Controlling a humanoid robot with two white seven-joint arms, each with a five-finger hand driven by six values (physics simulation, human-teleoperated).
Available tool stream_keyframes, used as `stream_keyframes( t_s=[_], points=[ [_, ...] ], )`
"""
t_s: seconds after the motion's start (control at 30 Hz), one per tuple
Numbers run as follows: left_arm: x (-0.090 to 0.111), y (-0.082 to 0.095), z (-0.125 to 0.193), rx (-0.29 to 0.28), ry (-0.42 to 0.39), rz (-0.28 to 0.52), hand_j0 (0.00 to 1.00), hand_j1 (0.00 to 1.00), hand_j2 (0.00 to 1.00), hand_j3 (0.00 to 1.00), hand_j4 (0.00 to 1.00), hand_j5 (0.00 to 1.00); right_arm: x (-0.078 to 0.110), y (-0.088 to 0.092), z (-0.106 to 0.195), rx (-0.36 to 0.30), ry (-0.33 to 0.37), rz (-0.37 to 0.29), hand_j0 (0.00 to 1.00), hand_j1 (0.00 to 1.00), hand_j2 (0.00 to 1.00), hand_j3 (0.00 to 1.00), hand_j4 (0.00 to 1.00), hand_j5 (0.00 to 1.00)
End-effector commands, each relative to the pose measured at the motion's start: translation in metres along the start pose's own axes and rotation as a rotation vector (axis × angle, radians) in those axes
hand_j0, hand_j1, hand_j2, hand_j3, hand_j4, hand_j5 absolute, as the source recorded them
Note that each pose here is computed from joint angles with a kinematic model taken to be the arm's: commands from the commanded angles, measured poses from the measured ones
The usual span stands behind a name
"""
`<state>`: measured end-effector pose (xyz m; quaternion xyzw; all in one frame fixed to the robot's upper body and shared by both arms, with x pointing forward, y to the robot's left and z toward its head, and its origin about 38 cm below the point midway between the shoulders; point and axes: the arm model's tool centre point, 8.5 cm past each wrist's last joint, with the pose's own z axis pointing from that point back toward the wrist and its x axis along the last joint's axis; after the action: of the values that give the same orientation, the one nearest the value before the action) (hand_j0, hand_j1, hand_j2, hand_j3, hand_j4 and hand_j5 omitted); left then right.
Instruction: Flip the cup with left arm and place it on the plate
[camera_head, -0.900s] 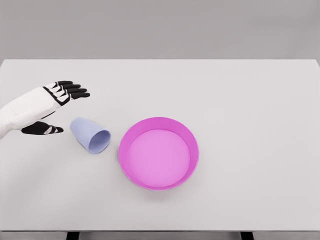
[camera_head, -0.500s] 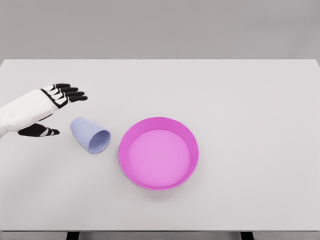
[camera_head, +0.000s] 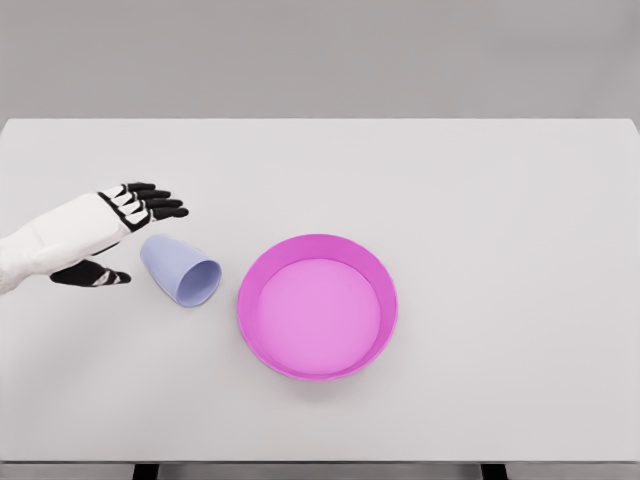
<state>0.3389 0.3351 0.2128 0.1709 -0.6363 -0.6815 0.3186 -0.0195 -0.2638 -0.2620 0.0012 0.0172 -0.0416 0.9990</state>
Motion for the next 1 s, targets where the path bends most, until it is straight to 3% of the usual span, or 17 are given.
stream_keyframes(
  t_s=[0.0,0.2,0.63,0.97],
  points=[
    [0.000,-0.011,-0.004,-0.009,0.004,0.033,1.00,1.00,1.00,1.00,1.00,1.00,0.000,0.000,0.000,0.000,0.000,0.000,1.00,1.00,1.00,1.00,1.00,1.00],
    [-0.019,-0.020,-0.005,0.001,0.060,0.060,1.00,1.00,1.00,1.00,1.00,1.00,0.000,0.000,0.000,0.000,0.000,0.000,1.00,1.00,1.00,1.00,1.00,1.00],
    [-0.036,-0.035,-0.018,-0.029,0.085,0.089,1.00,1.00,1.00,1.00,1.00,1.00,0.000,0.000,0.000,0.000,0.000,0.000,1.00,1.00,1.00,1.00,1.00,1.00],
    [-0.035,-0.047,-0.020,-0.153,0.059,0.074,1.00,1.00,1.00,1.00,1.00,1.00,0.000,0.000,0.000,0.000,0.000,0.000,1.00,1.00,1.00,1.00,1.00,1.00]
  ],
)
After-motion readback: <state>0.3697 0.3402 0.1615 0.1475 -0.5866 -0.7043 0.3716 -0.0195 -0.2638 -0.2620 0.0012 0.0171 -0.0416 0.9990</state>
